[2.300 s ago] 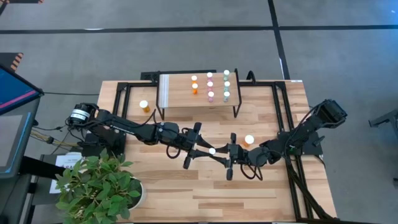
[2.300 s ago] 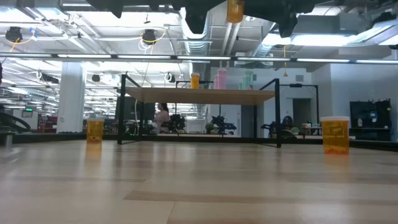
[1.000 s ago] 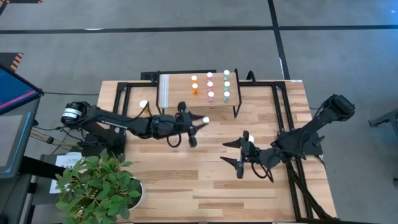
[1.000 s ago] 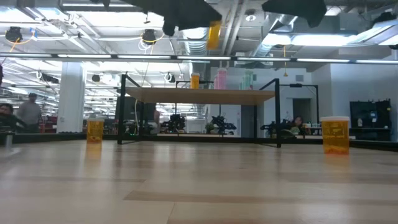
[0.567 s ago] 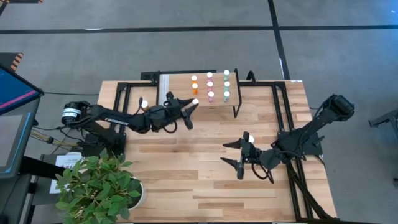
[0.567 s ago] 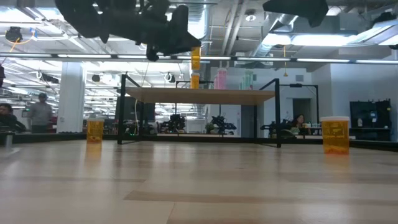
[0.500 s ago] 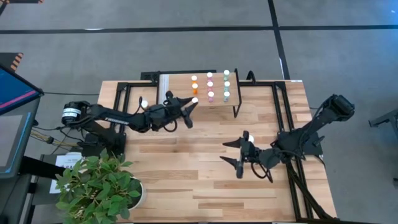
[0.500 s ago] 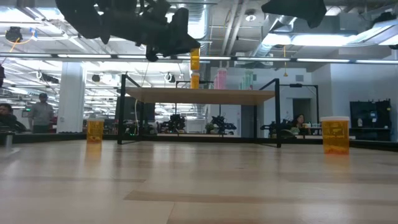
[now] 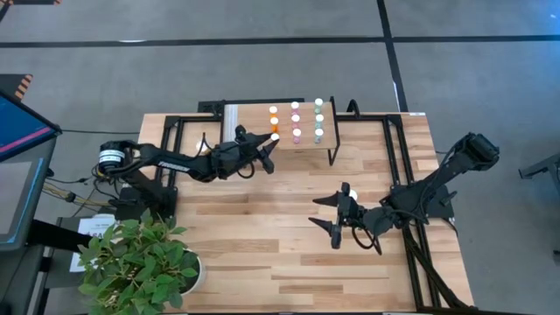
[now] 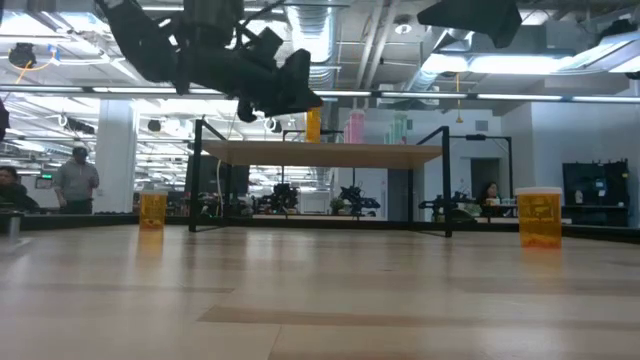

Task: Pick and place medicine bottles onto shelf by color
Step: Align the small orange pill bottle with the other small orange pill bottles on the shelf

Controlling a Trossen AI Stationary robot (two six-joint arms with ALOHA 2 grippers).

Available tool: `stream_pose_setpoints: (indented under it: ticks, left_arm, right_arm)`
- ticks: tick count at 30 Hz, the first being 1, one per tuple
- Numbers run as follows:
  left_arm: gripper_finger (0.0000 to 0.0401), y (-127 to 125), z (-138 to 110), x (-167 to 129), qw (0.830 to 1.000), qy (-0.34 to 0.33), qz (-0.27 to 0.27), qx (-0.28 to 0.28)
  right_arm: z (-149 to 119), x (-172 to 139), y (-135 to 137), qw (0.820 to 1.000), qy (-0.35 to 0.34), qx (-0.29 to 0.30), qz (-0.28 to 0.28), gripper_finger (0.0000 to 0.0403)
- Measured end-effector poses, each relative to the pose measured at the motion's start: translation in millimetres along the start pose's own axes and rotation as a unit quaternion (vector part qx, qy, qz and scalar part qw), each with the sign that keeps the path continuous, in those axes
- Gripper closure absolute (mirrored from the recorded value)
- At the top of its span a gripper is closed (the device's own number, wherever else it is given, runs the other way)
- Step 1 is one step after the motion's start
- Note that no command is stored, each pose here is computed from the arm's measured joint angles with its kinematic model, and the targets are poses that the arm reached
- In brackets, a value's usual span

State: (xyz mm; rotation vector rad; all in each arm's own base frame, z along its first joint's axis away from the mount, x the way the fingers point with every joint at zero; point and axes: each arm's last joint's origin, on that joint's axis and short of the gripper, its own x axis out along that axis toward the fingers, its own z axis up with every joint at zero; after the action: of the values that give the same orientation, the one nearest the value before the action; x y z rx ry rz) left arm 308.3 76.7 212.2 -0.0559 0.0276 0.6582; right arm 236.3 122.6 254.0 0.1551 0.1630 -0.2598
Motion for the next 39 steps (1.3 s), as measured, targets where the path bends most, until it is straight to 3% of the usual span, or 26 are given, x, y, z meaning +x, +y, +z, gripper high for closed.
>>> stream_pose_setpoints:
  ticks: [10, 25, 39]
  left_arm:
    - [0.0293, 8.0, -1.5, 4.7, 1.0, -0.004, 0.027, 0.007]
    - [0.0293, 15.2, -3.2, 7.7, 1.0, 0.007, 0.026, 0.003]
    - [0.0246, 16.0, -4.1, 8.3, 1.0, 0.012, 0.015, 0.003]
  right_arm:
    - [-0.2, 0.0, 0.1, 1.0, 0.001, 0.003, 0.001, 0.0119]
    - [-0.2, 0.0, 0.2, 1.0, 0.001, 0.003, 0.002, 0.0119]
    - [-0.2, 0.0, 0.2, 1.0, 0.001, 0.003, 0.002, 0.0119]
